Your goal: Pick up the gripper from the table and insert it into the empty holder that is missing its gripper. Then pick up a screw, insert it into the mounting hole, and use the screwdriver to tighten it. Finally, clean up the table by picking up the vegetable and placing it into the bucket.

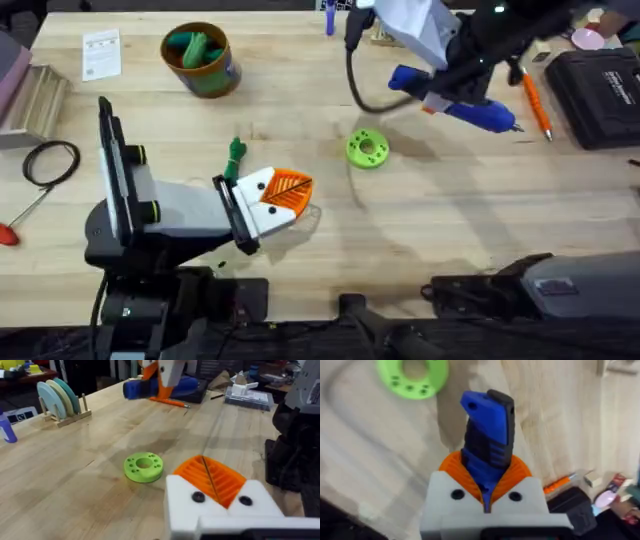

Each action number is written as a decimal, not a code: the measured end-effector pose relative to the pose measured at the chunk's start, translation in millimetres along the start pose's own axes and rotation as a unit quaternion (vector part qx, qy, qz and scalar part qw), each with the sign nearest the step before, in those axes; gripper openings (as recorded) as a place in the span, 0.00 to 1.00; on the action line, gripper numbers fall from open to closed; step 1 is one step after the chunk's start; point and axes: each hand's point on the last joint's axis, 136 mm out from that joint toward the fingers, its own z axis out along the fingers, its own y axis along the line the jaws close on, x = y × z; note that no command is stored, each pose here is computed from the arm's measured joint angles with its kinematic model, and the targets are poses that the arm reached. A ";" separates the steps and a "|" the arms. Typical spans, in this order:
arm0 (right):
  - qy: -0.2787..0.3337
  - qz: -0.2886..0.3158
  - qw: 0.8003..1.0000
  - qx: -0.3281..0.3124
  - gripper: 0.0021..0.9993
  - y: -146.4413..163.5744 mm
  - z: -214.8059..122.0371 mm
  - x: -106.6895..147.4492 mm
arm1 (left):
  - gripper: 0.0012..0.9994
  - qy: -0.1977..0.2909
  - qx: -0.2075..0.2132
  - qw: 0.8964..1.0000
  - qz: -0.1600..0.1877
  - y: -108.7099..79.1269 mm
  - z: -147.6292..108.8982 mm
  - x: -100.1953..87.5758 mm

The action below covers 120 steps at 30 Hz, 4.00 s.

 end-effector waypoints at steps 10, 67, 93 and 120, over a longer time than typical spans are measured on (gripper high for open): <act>0.082 0.048 0.993 -0.067 0.02 -25.0 102.4 28.0 | 0.01 0.000 0.000 1.000 0.000 0.1 0.0 0.0; -0.178 0.492 0.852 -0.019 0.99 11.4 -93.6 23.4 | 0.99 0.192 -0.328 0.918 -0.112 70.8 -64.9 -101.7; -0.134 0.503 0.850 -0.079 0.99 64.7 -26.9 35.6 | 0.99 0.485 -0.404 0.723 -0.280 135.5 -97.2 3.1; -0.132 0.503 0.851 -0.079 0.99 65.4 -26.6 36.2 | 0.65 0.582 -0.378 0.608 -0.385 175.9 -77.7 118.2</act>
